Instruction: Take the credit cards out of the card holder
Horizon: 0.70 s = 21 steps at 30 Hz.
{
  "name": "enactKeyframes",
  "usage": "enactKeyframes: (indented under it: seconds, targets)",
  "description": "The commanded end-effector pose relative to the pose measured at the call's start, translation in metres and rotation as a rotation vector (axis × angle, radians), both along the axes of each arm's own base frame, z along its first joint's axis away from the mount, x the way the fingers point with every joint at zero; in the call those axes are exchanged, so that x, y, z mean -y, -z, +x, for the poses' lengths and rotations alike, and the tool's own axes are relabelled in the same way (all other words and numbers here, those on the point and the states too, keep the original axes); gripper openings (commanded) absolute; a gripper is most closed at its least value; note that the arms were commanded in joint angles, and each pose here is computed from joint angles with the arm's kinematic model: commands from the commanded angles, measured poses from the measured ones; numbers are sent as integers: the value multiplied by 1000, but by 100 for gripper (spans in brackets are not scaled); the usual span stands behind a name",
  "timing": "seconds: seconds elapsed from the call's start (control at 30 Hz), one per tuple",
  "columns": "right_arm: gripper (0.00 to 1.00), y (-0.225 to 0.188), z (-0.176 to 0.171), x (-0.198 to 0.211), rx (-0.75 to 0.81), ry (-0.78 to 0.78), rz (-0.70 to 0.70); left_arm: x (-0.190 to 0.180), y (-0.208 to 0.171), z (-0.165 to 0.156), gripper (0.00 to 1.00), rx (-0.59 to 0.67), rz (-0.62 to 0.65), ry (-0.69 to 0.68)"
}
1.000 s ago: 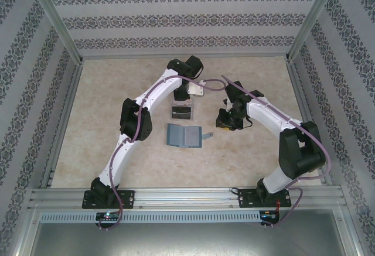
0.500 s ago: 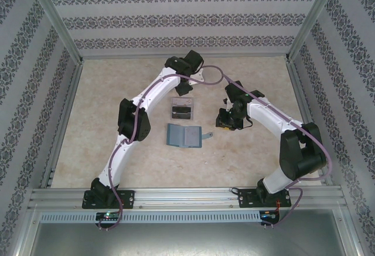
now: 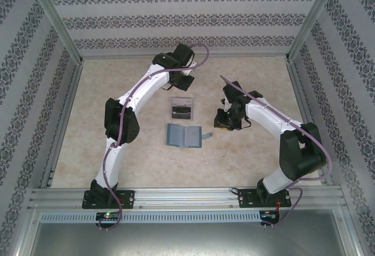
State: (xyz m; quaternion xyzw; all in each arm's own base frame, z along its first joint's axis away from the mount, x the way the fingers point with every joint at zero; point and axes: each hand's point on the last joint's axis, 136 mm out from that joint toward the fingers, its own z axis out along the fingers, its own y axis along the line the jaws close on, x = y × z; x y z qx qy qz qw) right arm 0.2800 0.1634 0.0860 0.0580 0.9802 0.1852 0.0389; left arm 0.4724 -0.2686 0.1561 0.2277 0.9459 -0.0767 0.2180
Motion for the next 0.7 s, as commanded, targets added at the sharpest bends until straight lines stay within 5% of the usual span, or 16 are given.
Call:
enactKeyframes:
  seconds: [0.0, 0.1, 0.27, 0.67]
  targets:
    - [26, -9, 2, -7, 23, -3, 23, 9, -5, 2, 0, -76, -233, -116]
    - [26, -7, 2, -8, 21, -4, 23, 5, 6, 2, 0, -123, -317, -206]
    - [26, -7, 3, -11, 20, -10, 25, -11, 22, -6, 0, -155, -255, -316]
    - [26, -4, 2, -21, 15, -33, 30, -23, 6, -69, 0, -256, -226, -370]
